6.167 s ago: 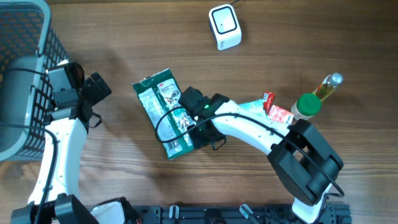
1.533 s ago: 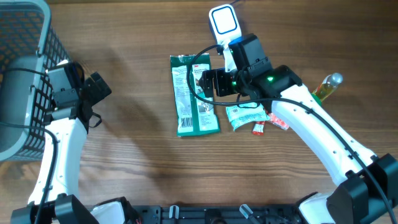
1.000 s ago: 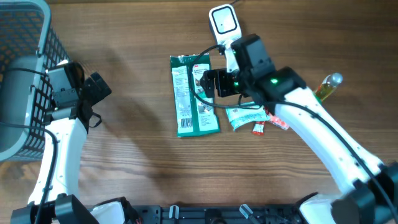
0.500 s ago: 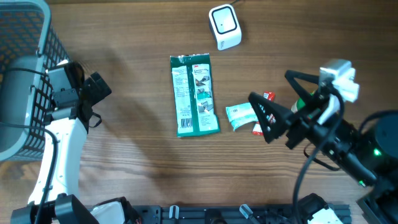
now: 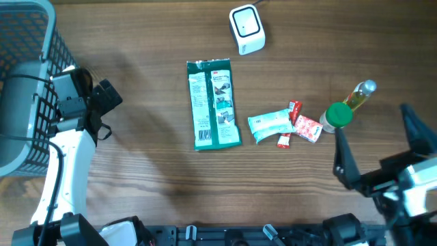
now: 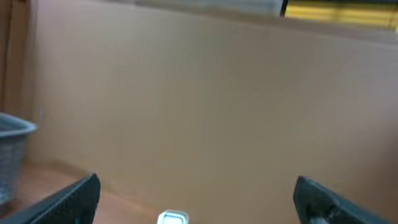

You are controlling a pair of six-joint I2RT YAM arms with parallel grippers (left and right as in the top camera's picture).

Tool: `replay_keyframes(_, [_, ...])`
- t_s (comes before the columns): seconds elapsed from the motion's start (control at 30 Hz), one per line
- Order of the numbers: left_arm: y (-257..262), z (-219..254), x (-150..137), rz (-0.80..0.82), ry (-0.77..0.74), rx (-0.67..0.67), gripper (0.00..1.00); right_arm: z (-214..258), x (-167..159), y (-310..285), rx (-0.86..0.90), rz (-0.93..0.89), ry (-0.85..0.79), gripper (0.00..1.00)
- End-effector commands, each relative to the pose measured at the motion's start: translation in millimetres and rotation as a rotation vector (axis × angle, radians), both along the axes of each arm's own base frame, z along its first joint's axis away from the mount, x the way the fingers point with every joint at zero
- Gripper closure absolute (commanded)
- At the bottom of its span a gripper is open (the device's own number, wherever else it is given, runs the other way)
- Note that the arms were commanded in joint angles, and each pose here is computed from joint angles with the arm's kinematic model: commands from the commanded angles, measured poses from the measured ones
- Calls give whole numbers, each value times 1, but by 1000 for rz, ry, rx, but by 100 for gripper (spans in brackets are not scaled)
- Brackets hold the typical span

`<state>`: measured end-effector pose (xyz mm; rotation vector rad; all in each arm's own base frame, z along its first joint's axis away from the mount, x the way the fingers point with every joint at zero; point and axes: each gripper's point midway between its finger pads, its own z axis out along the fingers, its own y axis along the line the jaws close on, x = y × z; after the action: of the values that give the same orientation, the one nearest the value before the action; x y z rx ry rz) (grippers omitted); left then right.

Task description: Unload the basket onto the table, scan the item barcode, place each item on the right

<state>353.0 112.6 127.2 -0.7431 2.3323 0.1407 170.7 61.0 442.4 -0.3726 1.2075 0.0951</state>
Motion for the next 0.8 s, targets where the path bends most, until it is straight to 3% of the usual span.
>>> replay_keyframes(0.0, [0, 7, 3, -11, -16, 8, 0, -20, -7, 3, -53, -8, -187, 0])
replay_keyframes(0.1, [0, 7, 3, -11, -16, 8, 0, -61, -4, 7, -27, 9, -258, 0])
replay_keyframes(0.23, [0, 7, 3, -11, -16, 8, 0, -121, 22, 17, -8, 52, -174, 0])
replay_keyframes(0.4, [0, 7, 3, -11, -16, 8, 0, -196, 49, 23, -37, 59, -2, 0])
replay_keyframes(0.57, [0, 7, 3, -11, -16, 8, 0, -264, 59, 26, -103, 61, 275, 0])
replay_keyframes(0.77, [0, 7, 3, -11, -16, 8, 0, -264, 59, 26, -105, 62, 274, 0])
